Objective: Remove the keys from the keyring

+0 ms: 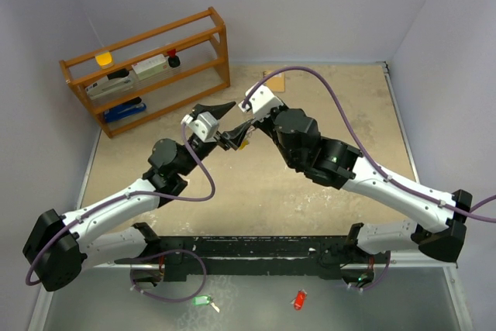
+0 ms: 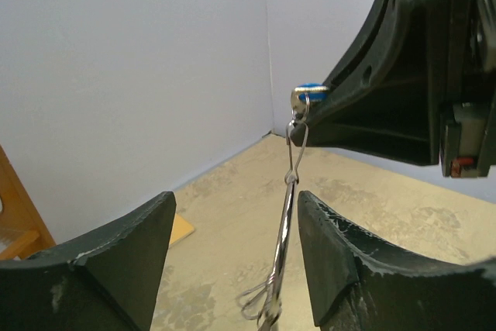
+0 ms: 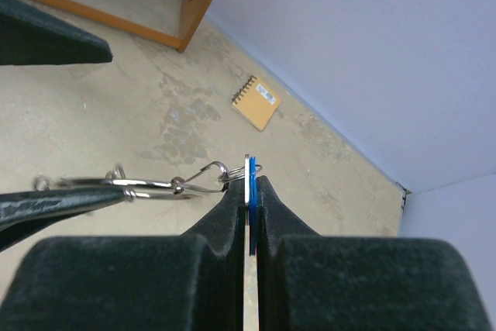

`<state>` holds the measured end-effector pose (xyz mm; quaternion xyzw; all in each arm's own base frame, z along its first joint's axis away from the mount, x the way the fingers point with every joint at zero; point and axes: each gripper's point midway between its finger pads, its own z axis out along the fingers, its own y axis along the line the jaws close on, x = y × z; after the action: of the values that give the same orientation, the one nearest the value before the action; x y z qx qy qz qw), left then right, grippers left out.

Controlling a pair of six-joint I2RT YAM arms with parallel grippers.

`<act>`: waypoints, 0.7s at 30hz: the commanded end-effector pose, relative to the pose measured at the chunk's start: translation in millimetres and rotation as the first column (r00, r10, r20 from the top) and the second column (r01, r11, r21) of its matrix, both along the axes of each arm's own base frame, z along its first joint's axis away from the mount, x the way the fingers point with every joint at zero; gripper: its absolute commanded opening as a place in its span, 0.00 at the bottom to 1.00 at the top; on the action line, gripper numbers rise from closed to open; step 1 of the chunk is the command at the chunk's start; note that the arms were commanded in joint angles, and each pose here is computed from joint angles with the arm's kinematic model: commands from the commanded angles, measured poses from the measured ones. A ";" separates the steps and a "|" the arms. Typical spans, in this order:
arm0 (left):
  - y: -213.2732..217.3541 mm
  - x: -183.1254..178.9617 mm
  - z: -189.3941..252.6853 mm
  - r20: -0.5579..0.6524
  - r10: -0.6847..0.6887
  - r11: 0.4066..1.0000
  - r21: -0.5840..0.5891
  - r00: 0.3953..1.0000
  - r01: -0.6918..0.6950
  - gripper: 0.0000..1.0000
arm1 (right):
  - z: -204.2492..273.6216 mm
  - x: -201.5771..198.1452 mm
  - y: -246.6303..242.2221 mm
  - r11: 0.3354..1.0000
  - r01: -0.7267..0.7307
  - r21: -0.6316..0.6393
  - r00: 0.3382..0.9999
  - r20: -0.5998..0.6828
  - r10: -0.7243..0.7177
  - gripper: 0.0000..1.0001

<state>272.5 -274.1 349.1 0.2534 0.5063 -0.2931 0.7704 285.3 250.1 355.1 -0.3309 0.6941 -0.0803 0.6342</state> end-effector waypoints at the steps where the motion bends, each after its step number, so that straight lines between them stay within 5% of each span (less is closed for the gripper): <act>1: 0.1 -19.5 22.3 0.069 -0.071 0.994 -0.083 0.995 0.077 0.64 | 38.9 -3.6 -6.6 0.990 0.003 0.138 0.998 0.068 -0.013 0.00; 21: -18.2 -3.8 22.8 0.106 -0.049 0.990 -0.130 0.993 0.062 0.74 | 34.0 -5.8 1.9 0.987 -0.025 0.158 0.999 0.038 0.019 0.00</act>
<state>270.6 -295.1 343.1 0.2493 0.4772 -0.3350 0.7732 281.8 251.0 363.6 -0.3163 0.6929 -0.0542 0.6457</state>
